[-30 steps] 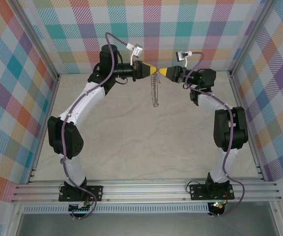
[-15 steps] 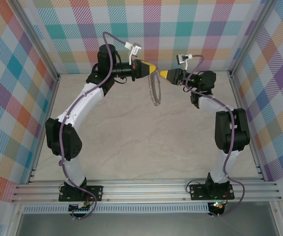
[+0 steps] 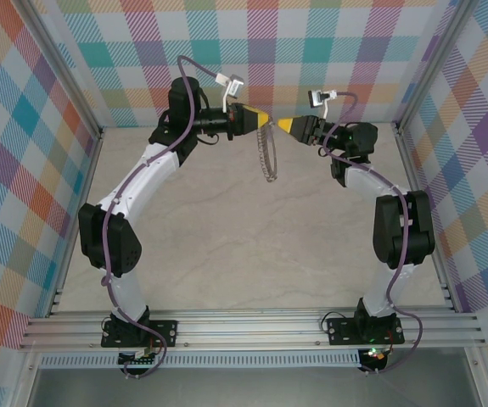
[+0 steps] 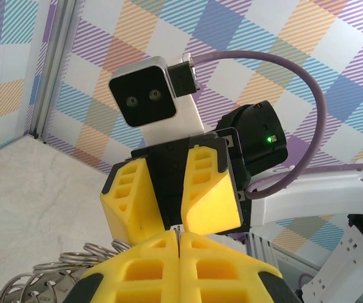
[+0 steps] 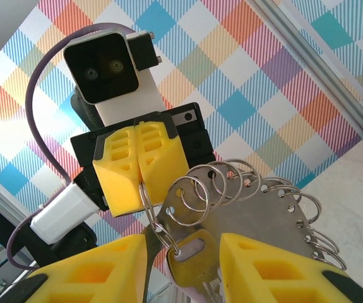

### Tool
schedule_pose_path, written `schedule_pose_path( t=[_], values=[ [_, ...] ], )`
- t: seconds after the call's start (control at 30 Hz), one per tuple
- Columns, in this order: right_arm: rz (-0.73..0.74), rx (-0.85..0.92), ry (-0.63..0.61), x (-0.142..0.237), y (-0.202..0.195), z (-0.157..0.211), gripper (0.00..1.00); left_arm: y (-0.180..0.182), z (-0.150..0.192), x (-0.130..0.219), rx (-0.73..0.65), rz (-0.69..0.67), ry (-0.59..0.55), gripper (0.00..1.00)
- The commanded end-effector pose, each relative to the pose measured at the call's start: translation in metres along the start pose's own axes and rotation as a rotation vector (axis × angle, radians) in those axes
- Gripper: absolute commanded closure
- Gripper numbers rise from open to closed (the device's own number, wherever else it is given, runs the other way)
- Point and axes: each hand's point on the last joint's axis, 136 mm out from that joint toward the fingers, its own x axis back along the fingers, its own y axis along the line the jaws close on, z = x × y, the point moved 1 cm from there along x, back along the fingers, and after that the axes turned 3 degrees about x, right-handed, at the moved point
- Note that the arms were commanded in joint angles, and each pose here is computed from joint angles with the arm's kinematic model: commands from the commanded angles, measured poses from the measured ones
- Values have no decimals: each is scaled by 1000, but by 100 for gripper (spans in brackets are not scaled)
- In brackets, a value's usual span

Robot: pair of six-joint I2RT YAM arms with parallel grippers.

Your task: Put the keys on the keyring

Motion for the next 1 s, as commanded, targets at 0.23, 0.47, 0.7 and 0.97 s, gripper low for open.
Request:
schedule_pose_path(
  t=[0.23,0.47,0.7,0.97],
  values=[
    [-53,60,17,-13,14,-4,69,-27,-17,1,-65,46,-33,100],
    [-57,57,28,-15,13,-1,78,-27,-18,-2,-63,49,-31,100],
    [-57,52,34,-14,12,2,98,-28,-20,-1,-67,40,-41,100],
    [-56,39,31,-13,12,6,100,-30,-25,1,-75,24,-79,100]
  ],
)
